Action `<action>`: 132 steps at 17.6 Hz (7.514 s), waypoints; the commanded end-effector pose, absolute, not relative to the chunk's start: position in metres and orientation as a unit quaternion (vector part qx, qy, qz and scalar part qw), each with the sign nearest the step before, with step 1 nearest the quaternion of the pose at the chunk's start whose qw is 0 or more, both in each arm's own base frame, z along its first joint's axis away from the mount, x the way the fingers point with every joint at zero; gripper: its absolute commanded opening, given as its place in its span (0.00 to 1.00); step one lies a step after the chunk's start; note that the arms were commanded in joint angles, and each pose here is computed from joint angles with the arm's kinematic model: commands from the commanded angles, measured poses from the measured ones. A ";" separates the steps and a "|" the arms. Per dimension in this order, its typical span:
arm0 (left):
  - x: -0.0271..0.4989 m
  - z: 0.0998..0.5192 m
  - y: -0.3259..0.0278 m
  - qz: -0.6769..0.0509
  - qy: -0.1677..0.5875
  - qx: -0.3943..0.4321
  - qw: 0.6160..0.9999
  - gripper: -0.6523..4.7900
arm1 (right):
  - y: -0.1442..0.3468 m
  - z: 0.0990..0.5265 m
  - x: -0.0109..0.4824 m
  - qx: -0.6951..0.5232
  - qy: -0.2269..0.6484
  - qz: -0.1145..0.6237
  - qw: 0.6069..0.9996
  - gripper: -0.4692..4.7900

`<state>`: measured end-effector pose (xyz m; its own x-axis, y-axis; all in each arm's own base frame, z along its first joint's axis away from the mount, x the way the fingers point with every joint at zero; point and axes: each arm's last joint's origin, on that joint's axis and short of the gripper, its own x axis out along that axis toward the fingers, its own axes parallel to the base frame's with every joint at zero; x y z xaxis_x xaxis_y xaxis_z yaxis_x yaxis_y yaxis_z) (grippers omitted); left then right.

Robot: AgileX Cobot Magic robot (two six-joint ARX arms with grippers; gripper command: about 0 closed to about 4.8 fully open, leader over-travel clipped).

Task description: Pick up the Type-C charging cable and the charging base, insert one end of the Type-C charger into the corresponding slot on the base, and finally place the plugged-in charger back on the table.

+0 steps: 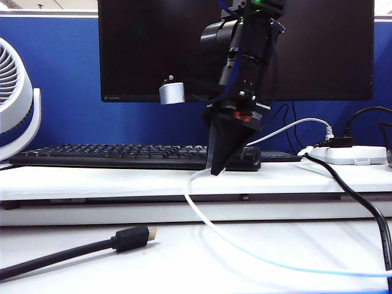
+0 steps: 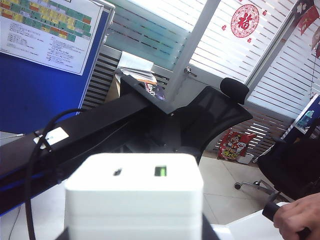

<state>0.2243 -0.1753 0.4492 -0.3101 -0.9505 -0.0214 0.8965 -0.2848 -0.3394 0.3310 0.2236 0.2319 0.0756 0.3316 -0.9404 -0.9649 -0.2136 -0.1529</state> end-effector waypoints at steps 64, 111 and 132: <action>0.213 0.493 -0.188 -0.715 -0.105 -0.075 0.687 0.11 | 0.113 0.538 0.203 0.141 -0.044 0.668 0.730 0.08; 0.223 0.474 -0.182 -0.737 0.024 -0.087 0.669 0.11 | 0.095 0.527 0.193 0.076 -0.013 0.657 0.750 0.08; 0.224 0.467 -0.176 -0.770 0.008 -0.036 0.637 0.11 | 0.107 0.507 0.198 0.084 0.064 0.672 0.733 0.08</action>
<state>0.2276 -0.1782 0.4617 -0.1733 -0.9843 0.0343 0.9803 -0.1758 -0.0903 0.2003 0.1072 0.5066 0.0988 0.9949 0.0225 -0.9723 0.0917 0.2151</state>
